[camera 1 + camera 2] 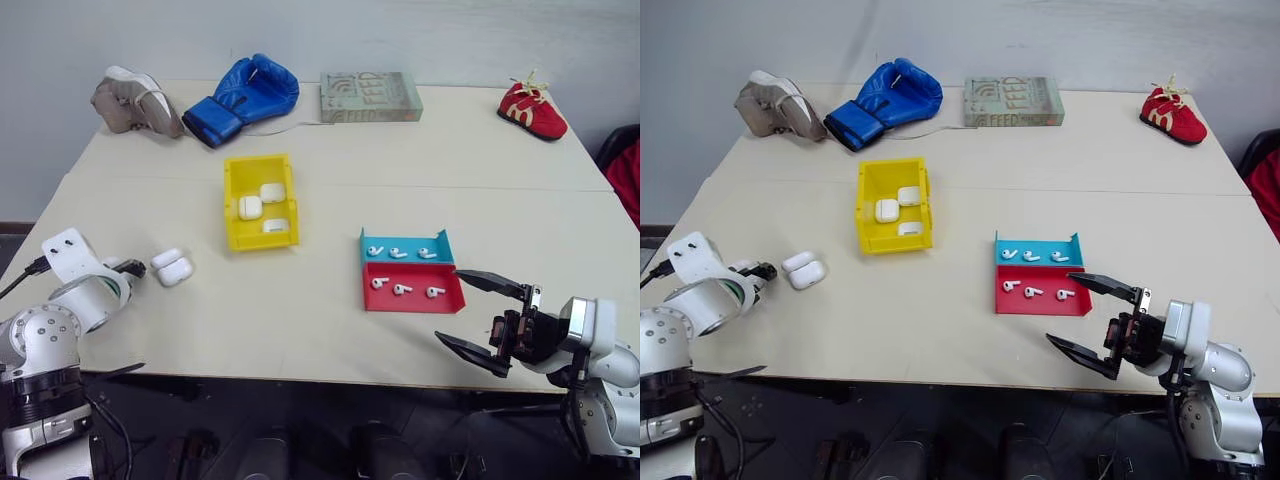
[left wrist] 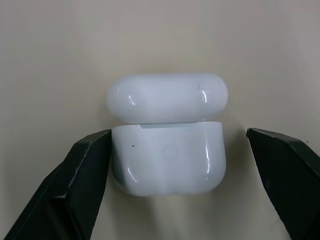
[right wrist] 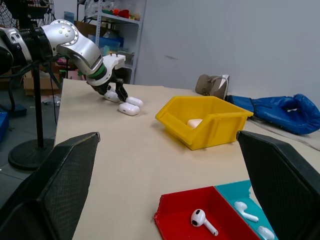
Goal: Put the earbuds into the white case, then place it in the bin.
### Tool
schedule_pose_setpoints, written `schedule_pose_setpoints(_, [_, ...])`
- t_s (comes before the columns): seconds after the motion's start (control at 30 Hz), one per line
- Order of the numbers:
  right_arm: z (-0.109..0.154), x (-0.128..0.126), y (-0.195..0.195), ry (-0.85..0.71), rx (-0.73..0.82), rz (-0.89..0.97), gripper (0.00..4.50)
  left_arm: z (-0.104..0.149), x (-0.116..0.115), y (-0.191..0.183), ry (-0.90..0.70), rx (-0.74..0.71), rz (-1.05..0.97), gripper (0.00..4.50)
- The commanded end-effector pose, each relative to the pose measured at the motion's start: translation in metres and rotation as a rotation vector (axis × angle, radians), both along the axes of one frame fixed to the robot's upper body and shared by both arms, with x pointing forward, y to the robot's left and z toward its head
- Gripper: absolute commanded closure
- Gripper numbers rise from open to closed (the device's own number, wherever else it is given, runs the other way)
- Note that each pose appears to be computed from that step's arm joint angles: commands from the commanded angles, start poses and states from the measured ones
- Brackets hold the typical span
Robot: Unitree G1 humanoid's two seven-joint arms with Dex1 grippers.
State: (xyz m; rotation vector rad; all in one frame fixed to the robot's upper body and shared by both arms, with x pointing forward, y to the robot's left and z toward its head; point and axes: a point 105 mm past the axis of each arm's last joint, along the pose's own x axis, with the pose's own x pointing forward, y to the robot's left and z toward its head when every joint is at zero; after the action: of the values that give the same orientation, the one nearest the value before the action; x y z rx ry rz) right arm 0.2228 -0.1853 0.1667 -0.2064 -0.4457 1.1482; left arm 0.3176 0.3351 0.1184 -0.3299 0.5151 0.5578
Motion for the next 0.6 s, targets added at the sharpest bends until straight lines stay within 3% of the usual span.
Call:
schedule_pose_setpoints(0.03, [0.009,-0.004,0.001,-0.051,-0.012,-0.008,0.0,-0.002,-0.002,0.003,0.02,0.002,0.004,0.04])
schedule_pose_setpoints(0.5, [0.006,0.0,0.002,-0.052,-0.009,-0.023,0.0,-0.013,-0.007,-0.007,0.05,-0.004,0.02,0.04])
schedule_pose_setpoints(0.6, [0.005,0.001,0.002,-0.051,-0.01,-0.025,0.0,-0.011,-0.004,-0.004,0.034,0.006,0.029,0.64])
